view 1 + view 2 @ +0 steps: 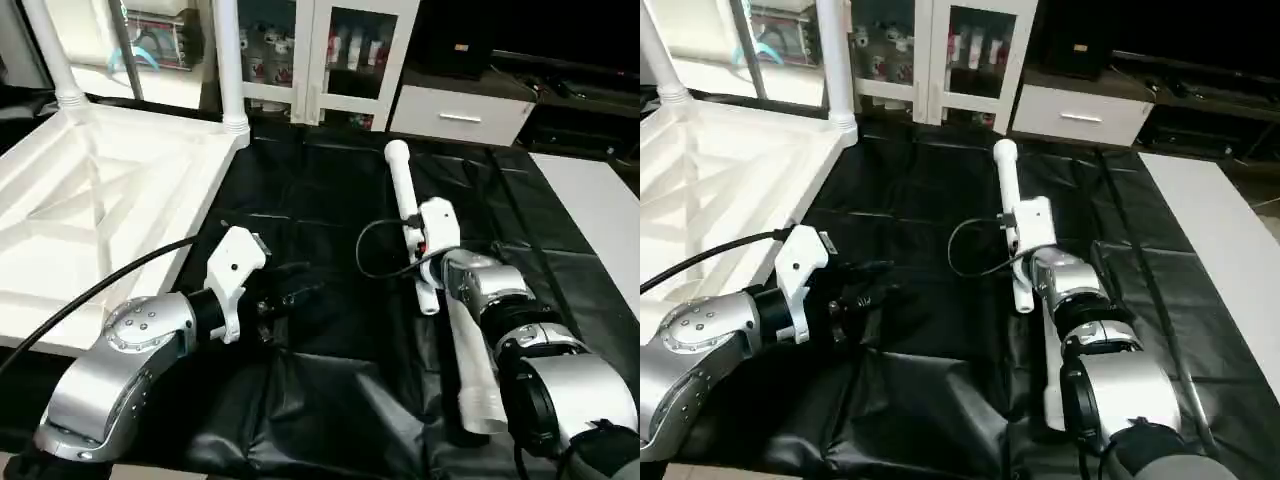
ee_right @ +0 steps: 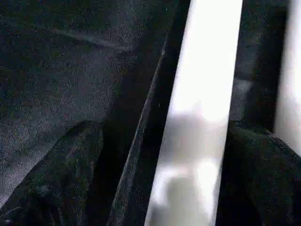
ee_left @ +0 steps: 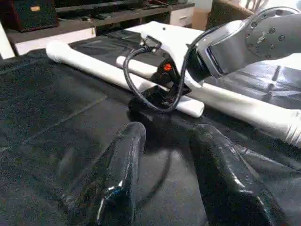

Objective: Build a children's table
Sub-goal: Pick table leg

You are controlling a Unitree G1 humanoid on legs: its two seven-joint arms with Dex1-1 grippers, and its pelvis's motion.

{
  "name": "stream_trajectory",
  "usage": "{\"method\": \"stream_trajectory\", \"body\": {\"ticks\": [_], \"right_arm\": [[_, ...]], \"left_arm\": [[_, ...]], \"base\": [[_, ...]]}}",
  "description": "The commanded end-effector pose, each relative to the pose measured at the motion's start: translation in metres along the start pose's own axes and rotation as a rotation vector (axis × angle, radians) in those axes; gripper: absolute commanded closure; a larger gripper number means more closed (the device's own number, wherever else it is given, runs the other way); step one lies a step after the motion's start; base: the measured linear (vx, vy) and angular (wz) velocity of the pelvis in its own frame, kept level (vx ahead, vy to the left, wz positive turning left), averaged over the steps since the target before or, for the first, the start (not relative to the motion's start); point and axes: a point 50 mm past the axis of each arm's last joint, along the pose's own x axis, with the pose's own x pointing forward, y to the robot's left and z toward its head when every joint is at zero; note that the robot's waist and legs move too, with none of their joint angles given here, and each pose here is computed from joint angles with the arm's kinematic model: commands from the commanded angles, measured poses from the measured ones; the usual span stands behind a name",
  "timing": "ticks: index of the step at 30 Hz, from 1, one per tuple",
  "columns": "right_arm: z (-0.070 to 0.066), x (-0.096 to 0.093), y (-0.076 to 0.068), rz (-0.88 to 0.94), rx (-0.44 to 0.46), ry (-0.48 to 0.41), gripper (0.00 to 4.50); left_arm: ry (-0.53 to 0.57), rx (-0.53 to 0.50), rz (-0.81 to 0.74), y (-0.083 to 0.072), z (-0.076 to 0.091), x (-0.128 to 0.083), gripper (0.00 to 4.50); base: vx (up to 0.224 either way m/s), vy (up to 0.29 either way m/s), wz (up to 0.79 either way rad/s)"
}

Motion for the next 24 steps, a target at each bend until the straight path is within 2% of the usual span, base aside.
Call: {"method": "stream_trajectory", "body": {"ticks": [1,3,4,7,10,24], "right_arm": [[0.0017,-0.0013,-0.0051,-0.005,0.004,-0.001,0.04],[-0.0006,-0.0009,-0.0046,-0.001,0.002,0.006,0.04],[-0.0016,-0.0007,-0.0042,0.003,0.003,0.008,0.33],[-0.0050,-0.0002,-0.0041,0.004,0.012,0.016,0.45],[-0.0072,0.0002,-0.0039,0.002,0.018,0.020,0.84],[-0.0030,0.0005,-0.0039,0.009,0.077,-0.038,2.04]], "left_arm": [[-0.009,0.026,-0.027,-0.0033,0.0067,0.0029,2.60],[-0.008,0.027,-0.028,-0.0035,0.0070,0.0031,2.60],[-0.008,0.028,-0.029,-0.0036,0.0072,0.0032,2.60],[-0.005,0.033,-0.030,-0.0034,0.0074,0.0031,2.60],[-0.001,0.039,-0.030,-0.0030,0.0072,0.0031,2.60],[0.009,0.066,0.002,0.0017,0.0079,0.0017,2.60]], "base": [[0.000,0.000,0.00],[0.000,0.000,0.00],[0.000,0.000,0.00],[0.000,0.000,0.00],[0.000,0.000,0.00],[0.000,0.000,0.00]]}}
